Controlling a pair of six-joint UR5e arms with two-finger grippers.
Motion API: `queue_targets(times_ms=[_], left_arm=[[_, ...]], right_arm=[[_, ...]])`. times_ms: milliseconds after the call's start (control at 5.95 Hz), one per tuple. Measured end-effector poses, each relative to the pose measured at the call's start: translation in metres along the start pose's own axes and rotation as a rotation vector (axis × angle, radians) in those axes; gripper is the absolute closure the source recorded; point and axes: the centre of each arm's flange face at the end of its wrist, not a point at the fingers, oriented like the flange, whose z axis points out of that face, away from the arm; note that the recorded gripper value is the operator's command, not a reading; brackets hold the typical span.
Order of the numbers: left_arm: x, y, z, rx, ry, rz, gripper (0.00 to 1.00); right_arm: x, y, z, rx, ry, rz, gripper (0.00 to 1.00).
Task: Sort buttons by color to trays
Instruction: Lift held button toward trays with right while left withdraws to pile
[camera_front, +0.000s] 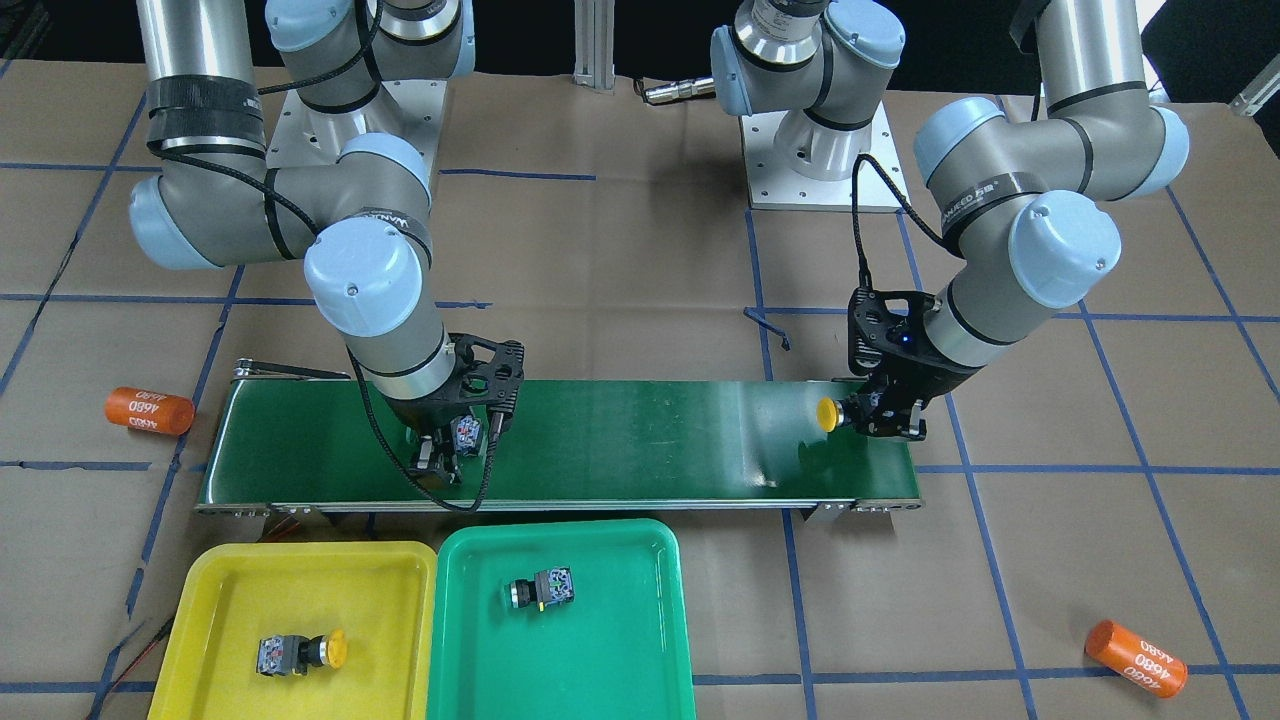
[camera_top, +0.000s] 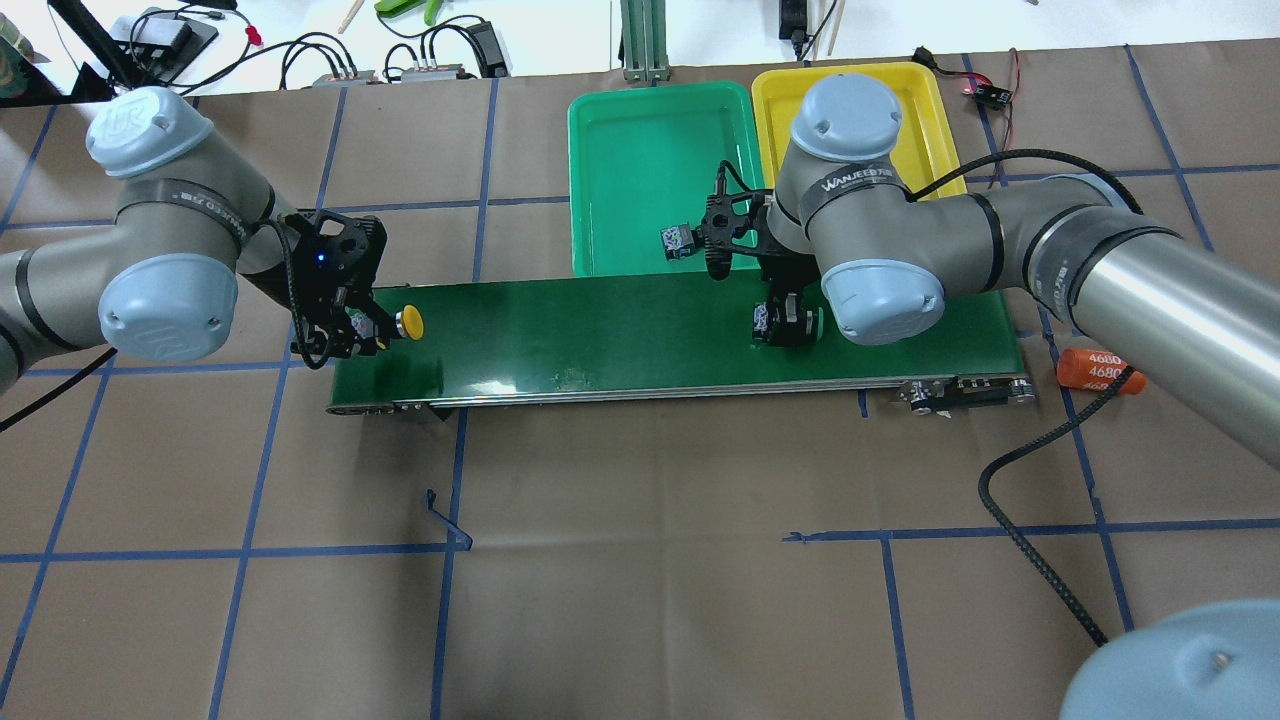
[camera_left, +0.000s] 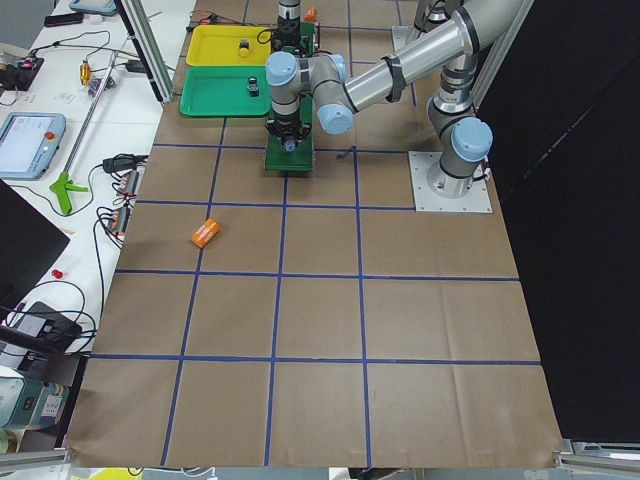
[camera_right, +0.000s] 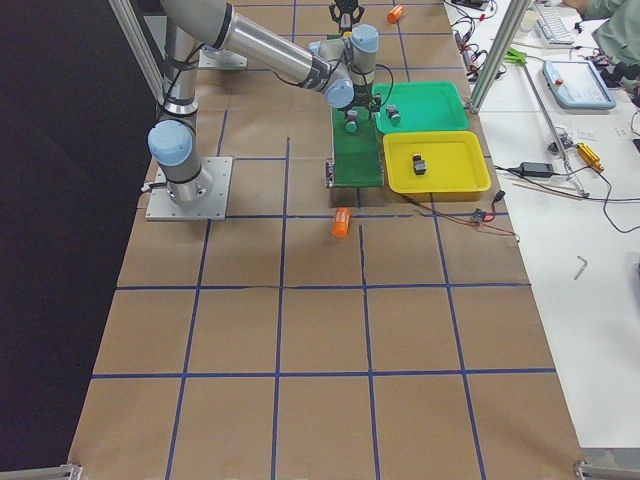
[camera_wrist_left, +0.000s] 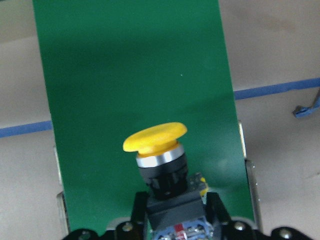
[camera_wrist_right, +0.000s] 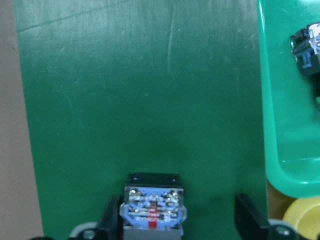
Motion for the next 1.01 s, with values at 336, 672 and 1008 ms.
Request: queue_targets(times_ms=[336, 672, 1008], left_arm=[[0.000, 0.001, 0.008, 0.007, 0.012, -0.016, 0.02], [-0.006, 0.039, -0.004, -0.012, -0.040, -0.108, 0.02], [-0.053, 0.114, -0.008, -0.053, -0.103, -0.102, 0.03]], right_arm=[[-0.002, 0.019, -0.005, -0.042, 0.004, -0.024, 0.91], [0.008, 0.043, -0.027, -0.071, 0.046, -0.048, 0.91], [0.041, 0.041, -0.089, -0.071, 0.175, -0.073, 0.91]])
